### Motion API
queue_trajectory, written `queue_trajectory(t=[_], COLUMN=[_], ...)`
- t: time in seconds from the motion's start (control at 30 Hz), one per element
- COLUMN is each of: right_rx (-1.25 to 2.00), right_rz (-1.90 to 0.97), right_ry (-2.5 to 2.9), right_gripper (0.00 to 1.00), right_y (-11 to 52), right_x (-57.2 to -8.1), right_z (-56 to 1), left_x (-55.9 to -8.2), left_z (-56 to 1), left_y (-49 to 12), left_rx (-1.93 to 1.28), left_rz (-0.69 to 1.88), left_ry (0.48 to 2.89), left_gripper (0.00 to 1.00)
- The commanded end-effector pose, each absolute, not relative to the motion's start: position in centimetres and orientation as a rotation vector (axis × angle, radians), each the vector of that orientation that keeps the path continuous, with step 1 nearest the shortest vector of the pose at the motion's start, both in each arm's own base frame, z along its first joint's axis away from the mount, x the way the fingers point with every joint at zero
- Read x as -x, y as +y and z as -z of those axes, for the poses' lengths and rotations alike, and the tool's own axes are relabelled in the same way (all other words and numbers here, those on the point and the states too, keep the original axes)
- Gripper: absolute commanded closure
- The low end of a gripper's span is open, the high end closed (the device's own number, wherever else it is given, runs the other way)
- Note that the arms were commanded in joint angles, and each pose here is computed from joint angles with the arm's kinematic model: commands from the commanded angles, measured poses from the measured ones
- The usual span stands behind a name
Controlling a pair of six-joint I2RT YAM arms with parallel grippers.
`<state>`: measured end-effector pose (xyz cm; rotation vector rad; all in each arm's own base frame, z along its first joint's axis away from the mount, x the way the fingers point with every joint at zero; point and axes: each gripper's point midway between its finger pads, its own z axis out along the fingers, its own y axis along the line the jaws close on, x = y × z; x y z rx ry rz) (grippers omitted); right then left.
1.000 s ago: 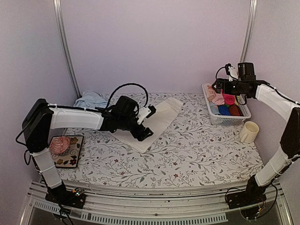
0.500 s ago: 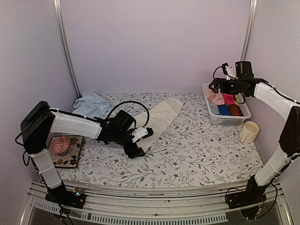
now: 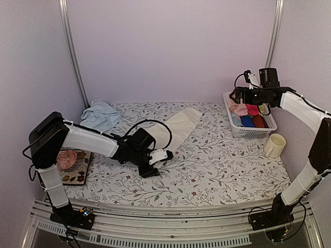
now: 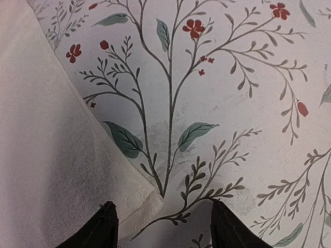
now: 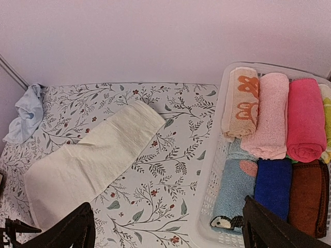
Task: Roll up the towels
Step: Pick up the towel from the center of the board.
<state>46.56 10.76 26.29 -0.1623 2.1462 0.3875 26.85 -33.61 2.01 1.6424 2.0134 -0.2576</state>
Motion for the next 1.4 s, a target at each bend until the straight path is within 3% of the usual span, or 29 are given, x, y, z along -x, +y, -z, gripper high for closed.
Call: queue_trajectory(t=[0.0, 0.37, 0.63, 0.97, 1.17, 1.37], right_rx=[0.184, 0.19, 0.22, 0.571, 0.941, 1.097], right_rz=[-0.394, -0.392, -0.415, -0.468, -0.347, -0.239], right_ry=[2.112, 2.109, 2.108, 2.04, 1.741, 1.594], right_gripper=[0.01, 0.01, 0.01, 0.01, 0.01, 0.01], right_y=[11.0, 11.0, 11.6, 17.0, 22.0, 23.6], right_x=[-45.9, -46.1, -46.2, -45.3, -43.6, -44.2], right_z=[-27.4, -27.3, -27.0, -24.3, -24.3, -22.9], left_x=[-26.7, -27.0, -27.2, -30.1, -31.9, -33.1], left_z=[-1.9, -0.9, -0.8, -6.1, -11.3, -15.7], left_y=[-34.4, -34.4, -34.2, -34.4, -33.9, -31.3], left_rx=[-1.68, -1.692, -1.691, -1.502, -1.304, -1.11], left_rz=[0.247, 0.236, 0.213, 0.257, 0.351, 0.387], left_ry=[1.988, 2.009, 2.015, 1.995, 1.97, 1.944], left_gripper=[0.42, 0.7, 0.99, 1.0, 1.0, 1.0])
